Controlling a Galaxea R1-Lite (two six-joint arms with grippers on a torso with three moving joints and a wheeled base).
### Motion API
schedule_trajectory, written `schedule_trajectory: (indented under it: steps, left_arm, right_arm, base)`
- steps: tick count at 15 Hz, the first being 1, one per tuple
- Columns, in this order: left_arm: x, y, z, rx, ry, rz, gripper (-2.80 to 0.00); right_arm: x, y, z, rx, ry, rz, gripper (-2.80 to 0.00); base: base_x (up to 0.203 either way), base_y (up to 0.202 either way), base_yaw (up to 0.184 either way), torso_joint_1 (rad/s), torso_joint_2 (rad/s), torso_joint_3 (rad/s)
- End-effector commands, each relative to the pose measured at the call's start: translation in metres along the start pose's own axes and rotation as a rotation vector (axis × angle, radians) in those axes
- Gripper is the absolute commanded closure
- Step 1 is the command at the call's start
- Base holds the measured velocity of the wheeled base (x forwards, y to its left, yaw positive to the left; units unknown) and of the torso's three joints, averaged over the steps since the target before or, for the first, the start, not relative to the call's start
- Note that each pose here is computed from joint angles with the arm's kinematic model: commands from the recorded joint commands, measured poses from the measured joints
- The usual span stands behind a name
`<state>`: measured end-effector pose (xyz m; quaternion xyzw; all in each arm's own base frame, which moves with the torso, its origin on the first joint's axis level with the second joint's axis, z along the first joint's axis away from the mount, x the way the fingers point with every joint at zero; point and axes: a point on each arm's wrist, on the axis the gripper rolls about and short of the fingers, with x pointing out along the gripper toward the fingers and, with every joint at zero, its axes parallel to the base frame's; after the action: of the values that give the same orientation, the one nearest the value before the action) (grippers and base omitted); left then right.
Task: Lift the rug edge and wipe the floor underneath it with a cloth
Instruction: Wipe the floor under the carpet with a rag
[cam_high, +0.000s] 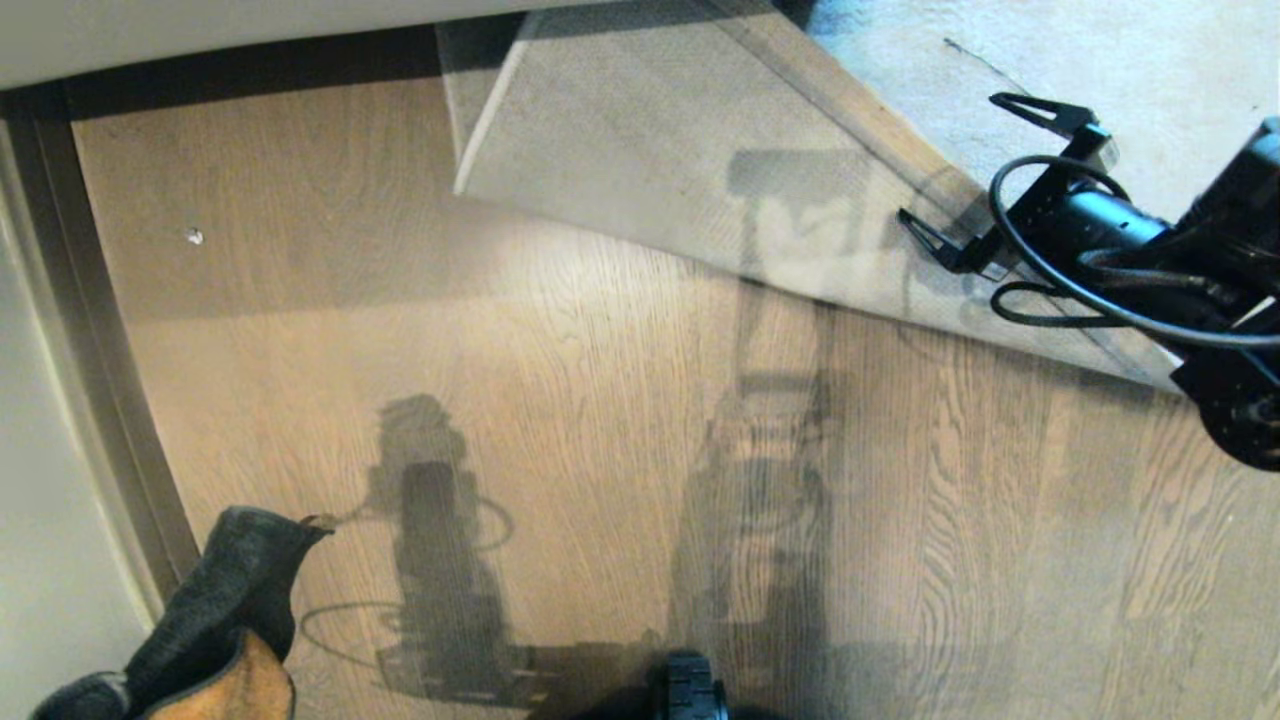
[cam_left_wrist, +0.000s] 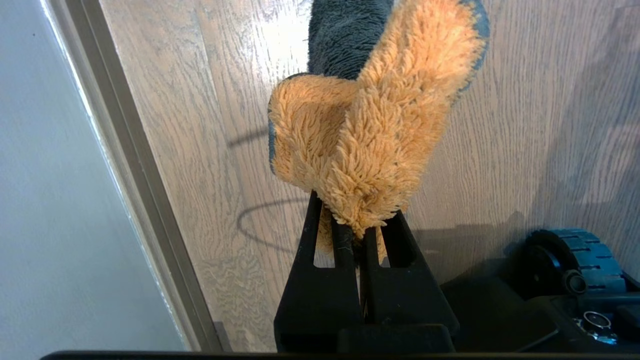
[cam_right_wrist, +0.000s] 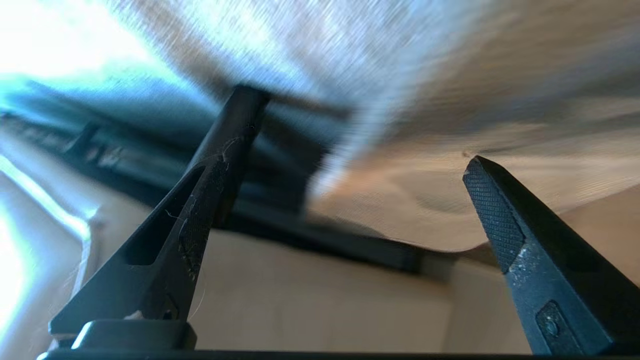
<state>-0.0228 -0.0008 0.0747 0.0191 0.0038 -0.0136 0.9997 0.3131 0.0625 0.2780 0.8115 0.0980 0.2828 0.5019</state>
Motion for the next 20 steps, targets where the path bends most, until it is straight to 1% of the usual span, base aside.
schedule_trajectory:
  steps: [1, 3, 6, 9, 12, 16, 17, 20]
  left_arm:
    - [0.000, 0.000, 0.000, -0.001, 0.000, 0.001, 0.00]
    - [0.000, 0.000, 0.000, 0.000, 0.000, -0.001, 0.00]
    - [0.000, 0.000, 0.000, 0.000, 0.000, -0.001, 0.00]
    - [0.000, 0.000, 0.000, 0.000, 0.000, 0.001, 0.00]
    - [0.000, 0.000, 0.000, 0.000, 0.000, -0.001, 0.00]
    - [0.000, 0.000, 0.000, 0.000, 0.000, 0.000, 0.00]
    - [0.000, 0.000, 0.000, 0.000, 0.000, -0.001, 0.00]
    - [0.000, 0.000, 0.000, 0.000, 0.000, 0.001, 0.00]
  right_arm:
    - [0.002, 0.000, -0.004, 0.039, 0.021, 0.013, -2.80]
    - [0.003, 0.000, -0.006, 0.047, 0.032, 0.017, -2.80]
    - [0.002, -0.003, -0.004, 0.061, 0.020, 0.007, -2.80]
    - [0.001, -0.004, 0.000, 0.195, 0.005, 0.007, -2.80]
    - [0.004, -0.010, 0.004, 0.260, -0.001, -0.005, -2.80]
    - [0.003, -0.012, 0.005, 0.258, -0.014, -0.009, -2.80]
    - [0.003, -0.012, 0.005, 0.257, -0.032, 0.003, 0.00]
    - [0.005, -0.015, 0.008, 0.255, -0.044, 0.003, 0.00]
  base:
    - [0.000, 0.000, 0.000, 0.000, 0.00, 0.000]
    - [0.000, 0.000, 0.000, 0.000, 0.00, 0.000]
    - [0.000, 0.000, 0.000, 0.000, 0.00, 0.000]
    - [0.000, 0.000, 0.000, 0.000, 0.00, 0.000]
    - [0.000, 0.000, 0.000, 0.000, 0.00, 0.000]
    - [0.000, 0.000, 0.000, 0.000, 0.00, 0.000]
    - [0.000, 0.000, 0.000, 0.000, 0.00, 0.000]
    - [0.000, 0.000, 0.000, 0.000, 0.00, 0.000]
